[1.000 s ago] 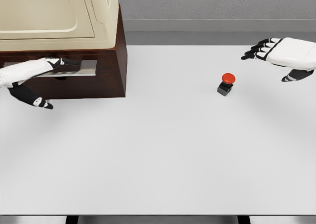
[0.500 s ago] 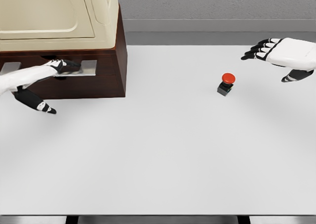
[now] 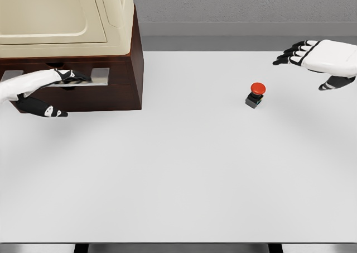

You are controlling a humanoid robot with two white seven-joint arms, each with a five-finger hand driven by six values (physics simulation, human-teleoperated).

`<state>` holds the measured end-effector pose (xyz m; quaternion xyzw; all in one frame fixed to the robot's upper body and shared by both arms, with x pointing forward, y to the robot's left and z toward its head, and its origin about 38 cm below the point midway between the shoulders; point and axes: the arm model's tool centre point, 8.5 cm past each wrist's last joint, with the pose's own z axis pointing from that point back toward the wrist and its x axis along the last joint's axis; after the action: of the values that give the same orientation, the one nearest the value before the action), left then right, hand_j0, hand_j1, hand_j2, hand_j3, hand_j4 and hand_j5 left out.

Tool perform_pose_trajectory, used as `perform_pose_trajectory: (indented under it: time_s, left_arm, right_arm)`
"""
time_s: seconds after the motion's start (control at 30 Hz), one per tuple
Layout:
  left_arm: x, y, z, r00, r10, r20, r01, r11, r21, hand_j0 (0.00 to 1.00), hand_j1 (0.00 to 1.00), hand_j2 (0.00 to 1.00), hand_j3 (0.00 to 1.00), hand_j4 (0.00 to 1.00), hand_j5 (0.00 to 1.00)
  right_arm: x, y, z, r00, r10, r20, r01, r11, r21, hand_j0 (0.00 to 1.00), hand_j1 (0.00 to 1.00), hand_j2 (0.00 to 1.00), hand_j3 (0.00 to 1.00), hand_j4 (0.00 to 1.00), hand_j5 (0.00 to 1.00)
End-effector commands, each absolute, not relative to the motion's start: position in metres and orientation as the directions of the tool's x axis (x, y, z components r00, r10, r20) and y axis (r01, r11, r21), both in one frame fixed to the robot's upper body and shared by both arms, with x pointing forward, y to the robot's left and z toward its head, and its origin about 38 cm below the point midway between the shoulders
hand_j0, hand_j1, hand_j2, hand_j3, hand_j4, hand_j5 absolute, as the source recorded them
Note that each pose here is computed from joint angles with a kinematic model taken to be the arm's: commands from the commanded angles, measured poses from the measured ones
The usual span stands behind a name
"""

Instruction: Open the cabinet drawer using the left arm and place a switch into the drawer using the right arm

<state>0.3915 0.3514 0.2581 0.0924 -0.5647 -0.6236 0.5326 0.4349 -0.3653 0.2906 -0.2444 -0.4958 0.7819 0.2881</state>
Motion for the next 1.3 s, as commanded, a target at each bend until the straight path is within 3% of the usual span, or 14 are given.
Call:
perform_pose_trajectory:
  time_s: [0.0,0.9,1.27]
  left_arm:
    - [0.394,0.363,0.251,-0.403,-0.84,0.363,0.537,0.104,0.837,0.78,0.78,0.78,0.78,0.78,0.78]
    - [0.362,0.365,0.275,-0.602,-0.707,0.371,0.525,0.0,0.851,0.79,0.79,0.79,0.79,0.79,0.79]
    - [0.353,0.366,0.28,-0.648,-0.654,0.39,0.524,-0.011,0.852,0.79,0.79,0.79,0.79,0.79,0.79]
  right_arm:
    - [0.435,-0.366,0.291,-0.713,0.695,-0.093,-0.21,-0.338,-0.917,1.0,1.0,1.0,1.0,1.0,1.0]
    - [0.436,-0.364,0.293,-0.716,0.692,-0.096,-0.204,-0.338,-0.919,1.0,1.0,1.0,1.0,1.0,1.0]
    - [0.471,-0.323,0.243,-0.752,0.654,-0.085,-0.283,-0.436,-0.855,1.0,1.0,1.0,1.0,1.0,1.0]
